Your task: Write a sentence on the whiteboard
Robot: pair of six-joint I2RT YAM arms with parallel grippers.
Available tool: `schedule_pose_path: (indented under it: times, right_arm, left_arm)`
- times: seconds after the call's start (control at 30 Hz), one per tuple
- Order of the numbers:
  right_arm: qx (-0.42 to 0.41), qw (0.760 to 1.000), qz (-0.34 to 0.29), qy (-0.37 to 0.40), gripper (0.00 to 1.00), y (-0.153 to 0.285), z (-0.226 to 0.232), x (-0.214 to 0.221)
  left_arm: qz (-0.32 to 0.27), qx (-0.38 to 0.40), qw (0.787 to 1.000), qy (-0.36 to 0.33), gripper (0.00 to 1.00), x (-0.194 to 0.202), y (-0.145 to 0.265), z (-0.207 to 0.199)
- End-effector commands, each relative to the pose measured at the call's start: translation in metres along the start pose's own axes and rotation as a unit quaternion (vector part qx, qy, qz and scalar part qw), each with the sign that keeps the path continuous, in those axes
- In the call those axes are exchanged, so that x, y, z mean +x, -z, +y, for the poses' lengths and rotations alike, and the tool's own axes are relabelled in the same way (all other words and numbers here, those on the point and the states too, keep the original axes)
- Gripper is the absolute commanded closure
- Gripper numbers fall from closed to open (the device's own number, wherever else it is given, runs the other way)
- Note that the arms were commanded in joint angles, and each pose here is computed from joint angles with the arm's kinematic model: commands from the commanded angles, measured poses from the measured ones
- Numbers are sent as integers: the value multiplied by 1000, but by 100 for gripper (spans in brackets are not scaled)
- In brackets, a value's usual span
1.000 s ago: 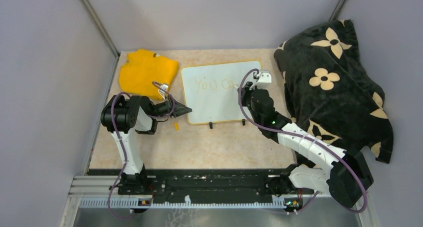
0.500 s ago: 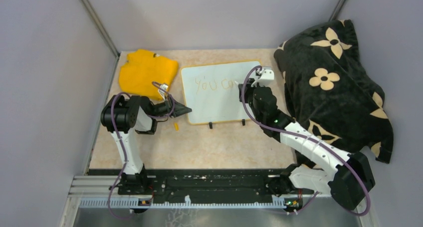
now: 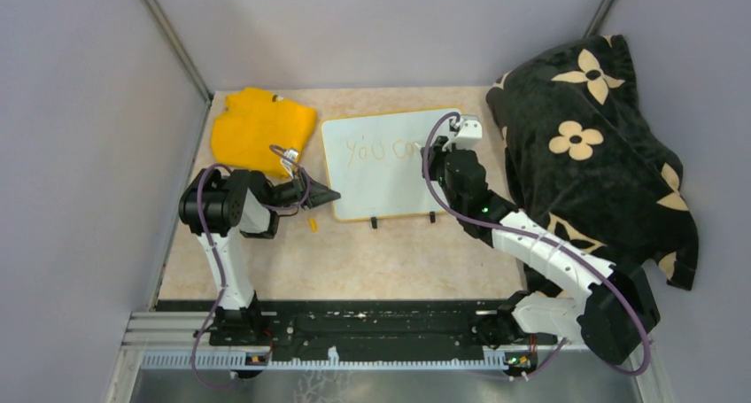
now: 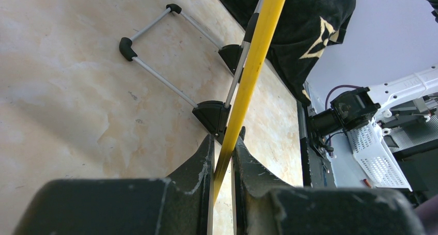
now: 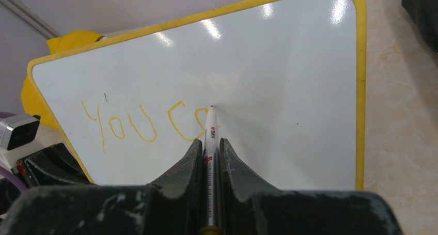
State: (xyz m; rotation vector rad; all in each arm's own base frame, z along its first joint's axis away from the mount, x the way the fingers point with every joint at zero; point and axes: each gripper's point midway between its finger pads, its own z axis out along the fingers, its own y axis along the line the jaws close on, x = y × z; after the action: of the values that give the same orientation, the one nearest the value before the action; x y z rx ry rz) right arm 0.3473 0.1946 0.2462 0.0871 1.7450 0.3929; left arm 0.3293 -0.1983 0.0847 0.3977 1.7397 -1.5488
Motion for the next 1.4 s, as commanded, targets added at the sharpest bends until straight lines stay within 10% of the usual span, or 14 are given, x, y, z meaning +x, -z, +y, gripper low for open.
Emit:
schedule_pose_path:
  times: [0.0, 1.37]
  right_arm:
    - [-5, 999, -31, -13, 100, -2, 3, -23]
    - [8, 1000, -17, -15, 100, -1, -7, -8]
  left_arm:
    - [-34, 20, 996, -83, 100, -15, -2, -6]
    - [-33, 19, 996, -83, 100, -15, -2, -6]
